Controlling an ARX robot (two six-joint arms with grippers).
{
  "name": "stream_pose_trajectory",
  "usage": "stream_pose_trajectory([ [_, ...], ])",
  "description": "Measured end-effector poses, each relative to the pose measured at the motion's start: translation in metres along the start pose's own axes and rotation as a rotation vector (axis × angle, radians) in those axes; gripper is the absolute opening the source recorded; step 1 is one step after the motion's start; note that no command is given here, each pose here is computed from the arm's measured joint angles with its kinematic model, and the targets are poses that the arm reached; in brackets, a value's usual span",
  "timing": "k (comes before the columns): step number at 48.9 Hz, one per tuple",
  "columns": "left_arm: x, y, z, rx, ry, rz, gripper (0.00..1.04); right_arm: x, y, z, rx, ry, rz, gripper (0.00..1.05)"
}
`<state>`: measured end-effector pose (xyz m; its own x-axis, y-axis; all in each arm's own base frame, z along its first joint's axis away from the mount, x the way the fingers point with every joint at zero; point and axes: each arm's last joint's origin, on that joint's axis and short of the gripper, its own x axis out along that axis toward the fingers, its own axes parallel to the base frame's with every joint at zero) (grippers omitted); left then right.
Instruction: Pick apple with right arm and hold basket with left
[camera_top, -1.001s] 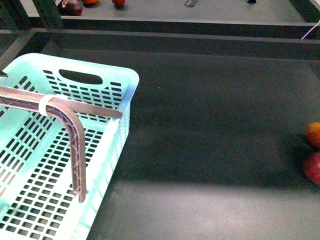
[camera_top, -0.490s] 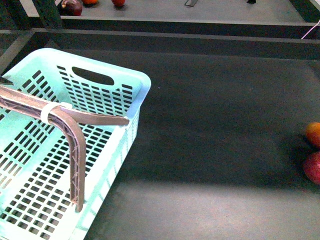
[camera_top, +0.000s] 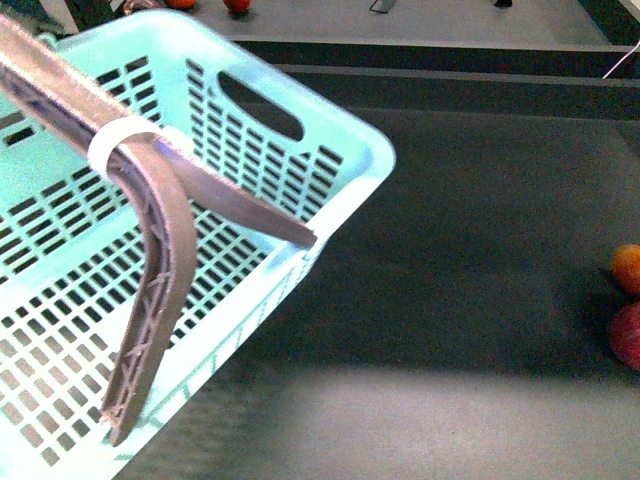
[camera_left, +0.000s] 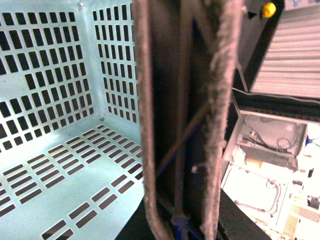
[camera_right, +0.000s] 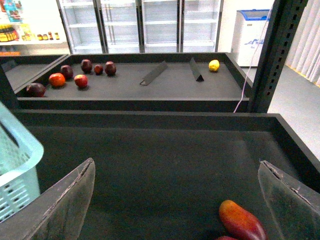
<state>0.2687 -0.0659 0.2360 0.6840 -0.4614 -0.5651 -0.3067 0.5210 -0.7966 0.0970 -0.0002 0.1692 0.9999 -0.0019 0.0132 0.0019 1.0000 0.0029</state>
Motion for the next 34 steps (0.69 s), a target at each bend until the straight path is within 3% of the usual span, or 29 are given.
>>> stream_pose_trajectory([
  [15, -0.002, -0.055, -0.055, 0.160, 0.151, -0.123, 0.08, 0.000, 0.000, 0.000, 0.000, 0.000, 0.000, 0.96],
  [24, -0.003, -0.069, -0.083, 0.227, 0.217, -0.161, 0.08, 0.000, 0.000, 0.000, 0.000, 0.000, 0.000, 0.96],
  [34, -0.004, -0.074, -0.092, 0.256, 0.244, -0.191, 0.08, 0.000, 0.000, 0.000, 0.000, 0.000, 0.000, 0.96],
])
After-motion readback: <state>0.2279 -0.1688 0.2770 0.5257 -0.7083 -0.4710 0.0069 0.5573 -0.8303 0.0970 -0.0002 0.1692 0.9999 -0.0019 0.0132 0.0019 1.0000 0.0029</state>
